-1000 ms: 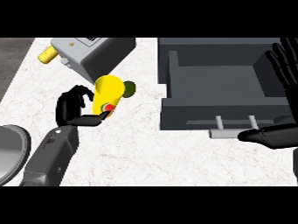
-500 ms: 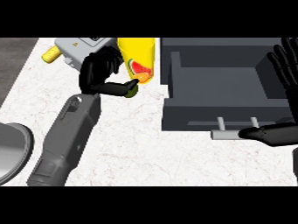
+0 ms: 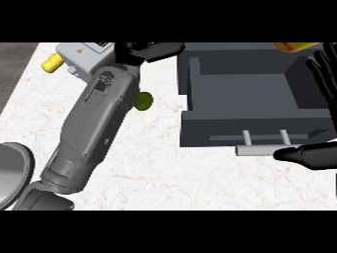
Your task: Pick up the cup, place it into the drawer and close the drawer
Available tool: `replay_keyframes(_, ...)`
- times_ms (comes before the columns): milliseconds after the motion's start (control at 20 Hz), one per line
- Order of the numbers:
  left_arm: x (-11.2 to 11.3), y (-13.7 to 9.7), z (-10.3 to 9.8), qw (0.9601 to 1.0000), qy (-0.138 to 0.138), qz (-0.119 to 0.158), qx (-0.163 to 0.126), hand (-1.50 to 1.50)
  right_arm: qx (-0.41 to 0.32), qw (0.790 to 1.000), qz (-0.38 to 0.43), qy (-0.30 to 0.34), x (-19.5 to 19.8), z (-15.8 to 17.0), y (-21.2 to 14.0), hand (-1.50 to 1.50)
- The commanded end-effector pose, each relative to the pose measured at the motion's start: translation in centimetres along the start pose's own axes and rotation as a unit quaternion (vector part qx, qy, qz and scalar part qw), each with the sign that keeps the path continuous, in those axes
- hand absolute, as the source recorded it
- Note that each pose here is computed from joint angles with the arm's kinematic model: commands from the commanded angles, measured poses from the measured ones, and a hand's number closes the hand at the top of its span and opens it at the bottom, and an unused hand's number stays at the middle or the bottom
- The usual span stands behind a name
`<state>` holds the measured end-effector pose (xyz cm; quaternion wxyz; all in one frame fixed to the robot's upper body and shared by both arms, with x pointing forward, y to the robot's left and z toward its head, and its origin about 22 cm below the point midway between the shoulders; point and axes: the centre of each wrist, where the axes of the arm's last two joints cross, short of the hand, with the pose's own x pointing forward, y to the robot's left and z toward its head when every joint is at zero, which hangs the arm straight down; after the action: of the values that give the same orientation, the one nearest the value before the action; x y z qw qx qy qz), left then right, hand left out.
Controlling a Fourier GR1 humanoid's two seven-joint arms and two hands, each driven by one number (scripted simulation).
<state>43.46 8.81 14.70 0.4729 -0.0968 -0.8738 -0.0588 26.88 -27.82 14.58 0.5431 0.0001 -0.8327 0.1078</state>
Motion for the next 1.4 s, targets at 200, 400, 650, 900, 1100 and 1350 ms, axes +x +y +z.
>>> replay_keyframes(200, 1.7, -4.3, -3.5, 0.9944, 0.094, -0.048, 0.001, 1.50, 0.013, 1.000, -0.003, -0.008, -0.7, -0.1, 0.9, -1.50)
replay_keyframes(400, 1.3, -5.5, -3.9, 0.9887, 0.120, -0.089, 0.011, 1.50, 0.019, 1.000, -0.002, -0.020, -0.2, -2.0, 0.9, -1.50)
replay_keyframes(650, -1.1, -4.9, -2.1, 0.9776, 0.174, -0.116, -0.021, 1.50, 0.041, 0.998, -0.013, -0.041, 0.2, -2.1, 1.0, -1.50)
replay_keyframes(900, -2.2, -4.8, -1.2, 0.9649, 0.216, -0.134, -0.066, 1.50, 0.049, 0.998, -0.016, -0.043, 0.5, -3.1, 1.3, -1.50)
replay_keyframes(1100, -3.3, -4.3, -0.1, 0.9612, 0.221, -0.146, -0.079, -1.50, 0.068, 0.996, -0.026, -0.050, 0.4, -3.1, 3.1, -1.50)
replay_keyframes(1350, -3.7, -4.4, 0.6, 0.9731, 0.204, -0.094, -0.050, -1.50, 0.126, 0.988, -0.058, -0.064, 1.1, -4.1, 4.3, -1.50)
